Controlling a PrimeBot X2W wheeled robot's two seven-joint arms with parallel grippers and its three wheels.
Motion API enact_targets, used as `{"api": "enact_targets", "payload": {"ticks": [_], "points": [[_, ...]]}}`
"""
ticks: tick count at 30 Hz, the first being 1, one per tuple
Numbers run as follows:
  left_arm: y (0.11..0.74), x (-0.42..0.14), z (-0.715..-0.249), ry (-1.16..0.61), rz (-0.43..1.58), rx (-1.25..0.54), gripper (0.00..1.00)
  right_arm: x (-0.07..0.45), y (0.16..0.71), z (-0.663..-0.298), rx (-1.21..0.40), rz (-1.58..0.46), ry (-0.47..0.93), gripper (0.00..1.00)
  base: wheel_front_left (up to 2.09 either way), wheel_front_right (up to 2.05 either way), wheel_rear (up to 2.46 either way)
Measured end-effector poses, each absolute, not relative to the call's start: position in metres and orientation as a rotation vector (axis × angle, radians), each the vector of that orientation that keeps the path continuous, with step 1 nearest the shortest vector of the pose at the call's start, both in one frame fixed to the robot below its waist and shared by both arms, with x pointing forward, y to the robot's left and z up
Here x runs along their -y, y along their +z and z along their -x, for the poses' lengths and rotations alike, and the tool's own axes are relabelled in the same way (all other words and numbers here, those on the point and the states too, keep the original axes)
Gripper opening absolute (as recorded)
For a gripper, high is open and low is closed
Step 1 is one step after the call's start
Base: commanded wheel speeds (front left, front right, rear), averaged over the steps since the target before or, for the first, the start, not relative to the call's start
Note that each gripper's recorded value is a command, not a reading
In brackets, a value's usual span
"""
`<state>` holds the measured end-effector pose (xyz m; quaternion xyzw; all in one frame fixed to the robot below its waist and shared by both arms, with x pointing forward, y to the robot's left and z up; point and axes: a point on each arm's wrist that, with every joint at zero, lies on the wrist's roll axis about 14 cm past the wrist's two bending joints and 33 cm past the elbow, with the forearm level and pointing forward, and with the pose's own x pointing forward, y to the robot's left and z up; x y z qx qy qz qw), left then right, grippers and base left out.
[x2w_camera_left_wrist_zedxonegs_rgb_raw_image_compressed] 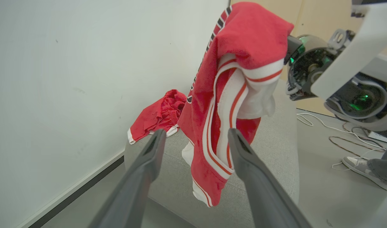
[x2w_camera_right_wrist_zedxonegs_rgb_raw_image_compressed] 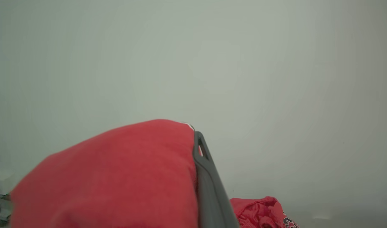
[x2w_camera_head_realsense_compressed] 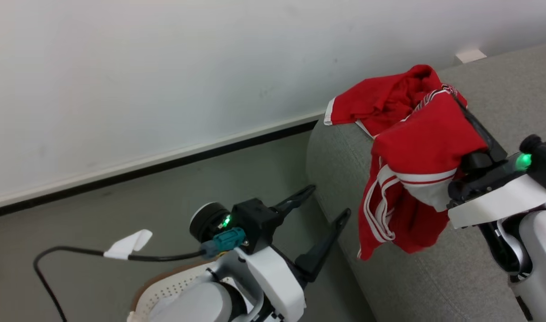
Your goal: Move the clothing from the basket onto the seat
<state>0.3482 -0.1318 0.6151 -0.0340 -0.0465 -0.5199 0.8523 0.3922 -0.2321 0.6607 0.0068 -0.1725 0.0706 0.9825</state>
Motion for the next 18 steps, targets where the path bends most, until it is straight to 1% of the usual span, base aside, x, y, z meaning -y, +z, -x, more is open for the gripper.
{"api": "enact_targets", "payload": {"ticks": [4, 7, 12, 18], "points": [[0.61, 0.144, -0.358, -1.143, 0.085, 0.099, 1.0, 0.25, 0.659, -0.399, 0.336, -0.046, 0.086, 0.0, 0.0, 0.0, 0.0], [0.599, 0.149, -0.371, -1.169, 0.088, 0.084, 1.0, 0.262, 0.66, -0.413, 0.325, -0.033, 0.054, 0.0, 0.0, 0.0, 0.0], [0.586, 0.155, -0.397, -1.207, 0.112, 0.084, 1.0, 0.285, 0.686, -0.454, 0.363, 0.029, -0.002, 0.0, 0.0, 0.0, 0.0], [0.557, 0.152, -0.436, -1.214, 0.138, 0.069, 1.0, 0.335, 0.723, -0.516, 0.41, 0.115, -0.144, 0.0, 0.0, 0.0, 0.0]]}}
